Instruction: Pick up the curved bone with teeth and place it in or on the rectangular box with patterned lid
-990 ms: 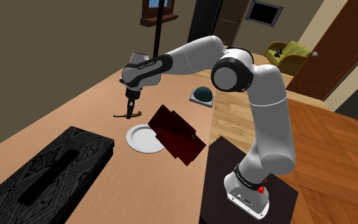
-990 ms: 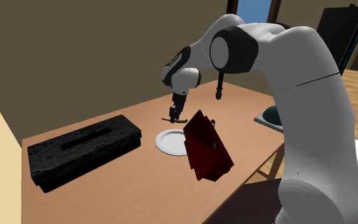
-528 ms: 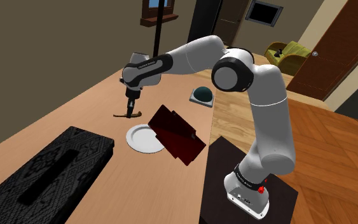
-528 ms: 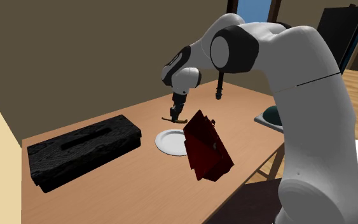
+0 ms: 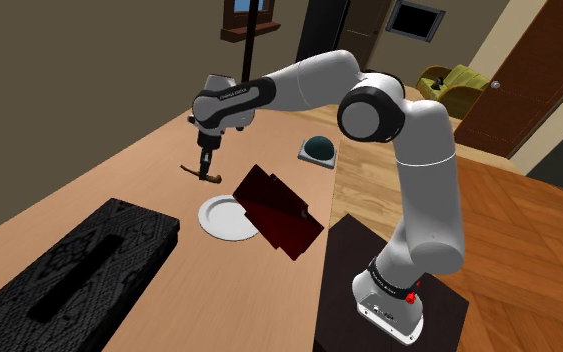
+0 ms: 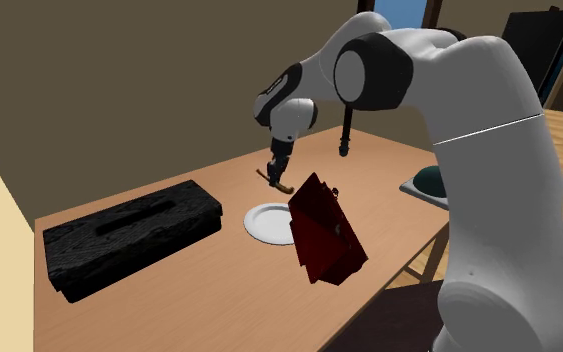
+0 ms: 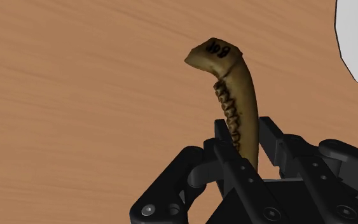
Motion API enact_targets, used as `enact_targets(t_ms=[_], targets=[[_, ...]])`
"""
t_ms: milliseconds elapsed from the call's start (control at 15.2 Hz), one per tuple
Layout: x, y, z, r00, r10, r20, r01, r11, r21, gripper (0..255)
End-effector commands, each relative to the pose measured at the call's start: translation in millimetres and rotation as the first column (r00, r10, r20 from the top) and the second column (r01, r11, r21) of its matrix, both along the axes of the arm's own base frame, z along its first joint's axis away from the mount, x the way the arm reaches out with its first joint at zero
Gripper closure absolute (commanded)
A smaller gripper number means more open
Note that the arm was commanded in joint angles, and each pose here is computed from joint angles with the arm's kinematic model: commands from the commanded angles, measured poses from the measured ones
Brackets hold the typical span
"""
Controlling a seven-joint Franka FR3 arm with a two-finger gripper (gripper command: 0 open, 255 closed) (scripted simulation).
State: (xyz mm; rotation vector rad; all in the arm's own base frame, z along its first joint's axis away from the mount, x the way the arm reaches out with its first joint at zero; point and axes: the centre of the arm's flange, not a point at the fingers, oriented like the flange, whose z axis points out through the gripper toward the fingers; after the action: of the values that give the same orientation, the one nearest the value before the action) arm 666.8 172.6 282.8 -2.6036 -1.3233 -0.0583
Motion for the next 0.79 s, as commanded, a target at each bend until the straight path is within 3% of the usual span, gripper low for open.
enact_targets(t_ms=[0, 726], targets=[[0.1, 0.2, 9.6, 1.000, 0.000, 0.000, 0.000, 1.000, 0.000, 255], [0.1, 0.2, 67.7, 1.000, 0.000, 0.000, 0.000, 1.000, 0.000, 255]])
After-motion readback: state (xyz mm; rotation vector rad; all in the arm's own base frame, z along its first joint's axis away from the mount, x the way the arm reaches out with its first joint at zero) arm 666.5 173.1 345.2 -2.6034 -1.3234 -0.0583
